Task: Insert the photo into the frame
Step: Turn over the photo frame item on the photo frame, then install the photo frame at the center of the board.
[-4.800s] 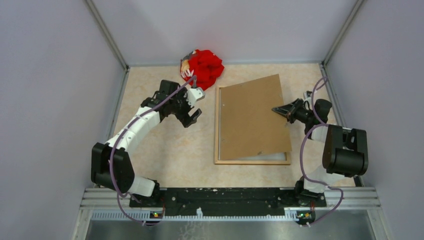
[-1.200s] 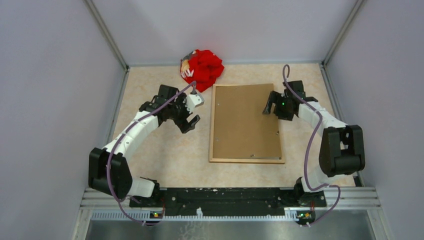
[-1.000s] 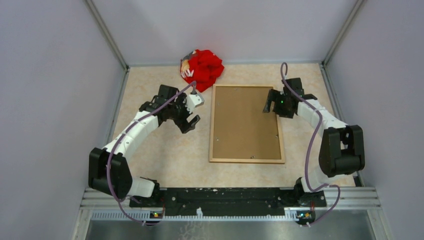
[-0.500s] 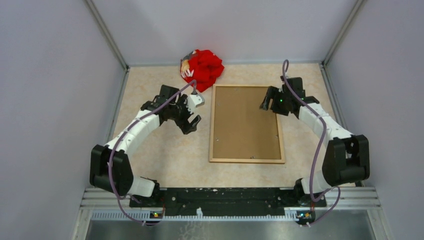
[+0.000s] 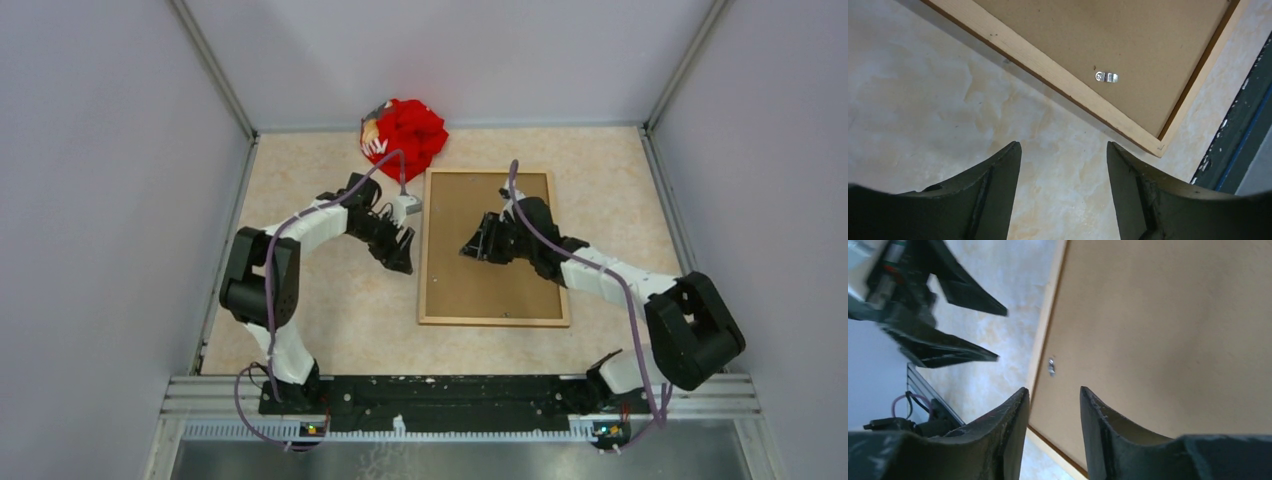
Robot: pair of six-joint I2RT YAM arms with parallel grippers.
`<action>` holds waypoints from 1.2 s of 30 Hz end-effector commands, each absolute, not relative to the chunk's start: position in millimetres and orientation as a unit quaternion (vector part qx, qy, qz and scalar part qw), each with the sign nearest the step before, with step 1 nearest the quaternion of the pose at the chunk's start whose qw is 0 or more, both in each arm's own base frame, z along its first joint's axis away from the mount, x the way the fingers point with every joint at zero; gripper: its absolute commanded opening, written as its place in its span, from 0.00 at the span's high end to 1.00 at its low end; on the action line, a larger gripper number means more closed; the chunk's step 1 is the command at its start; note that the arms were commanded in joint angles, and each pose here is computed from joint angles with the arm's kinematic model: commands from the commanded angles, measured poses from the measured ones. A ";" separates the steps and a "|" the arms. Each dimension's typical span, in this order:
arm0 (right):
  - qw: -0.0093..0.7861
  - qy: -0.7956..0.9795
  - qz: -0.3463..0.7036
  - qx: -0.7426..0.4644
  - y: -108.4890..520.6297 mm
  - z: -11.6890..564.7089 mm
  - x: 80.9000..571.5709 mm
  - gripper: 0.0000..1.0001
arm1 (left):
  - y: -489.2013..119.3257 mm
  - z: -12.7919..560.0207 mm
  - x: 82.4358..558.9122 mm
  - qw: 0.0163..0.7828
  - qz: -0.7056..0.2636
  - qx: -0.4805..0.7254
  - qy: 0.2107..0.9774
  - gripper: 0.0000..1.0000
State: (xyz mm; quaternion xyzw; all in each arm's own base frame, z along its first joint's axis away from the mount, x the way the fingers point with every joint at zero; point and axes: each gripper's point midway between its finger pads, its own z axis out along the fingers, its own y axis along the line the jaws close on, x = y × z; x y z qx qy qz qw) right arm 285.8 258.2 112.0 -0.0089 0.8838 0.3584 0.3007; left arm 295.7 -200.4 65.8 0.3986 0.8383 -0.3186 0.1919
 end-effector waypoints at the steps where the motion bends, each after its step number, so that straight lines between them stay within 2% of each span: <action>1: 0.350 0.844 0.407 -0.014 290.6 134.2 305.7 0.60 | -224.5 80.6 303.8 0.189 -0.388 0.377 0.820 0.31; 16: 0.295 0.844 0.442 -0.078 338.7 81.3 291.0 0.70 | -238.8 47.9 309.7 0.148 -0.426 0.348 0.822 0.56; 22: 0.283 0.844 0.448 -0.089 344.8 74.5 282.6 0.70 | -244.1 47.2 311.4 0.144 -0.437 0.347 0.817 0.62; 28: 0.273 0.845 0.447 -0.107 348.4 66.6 272.2 0.65 | -245.3 44.9 311.3 0.141 -0.439 0.346 0.817 0.66; 36: 0.265 0.848 0.443 -0.116 351.8 61.0 271.0 0.65 | -242.9 35.9 315.6 0.138 -0.424 0.348 0.825 0.78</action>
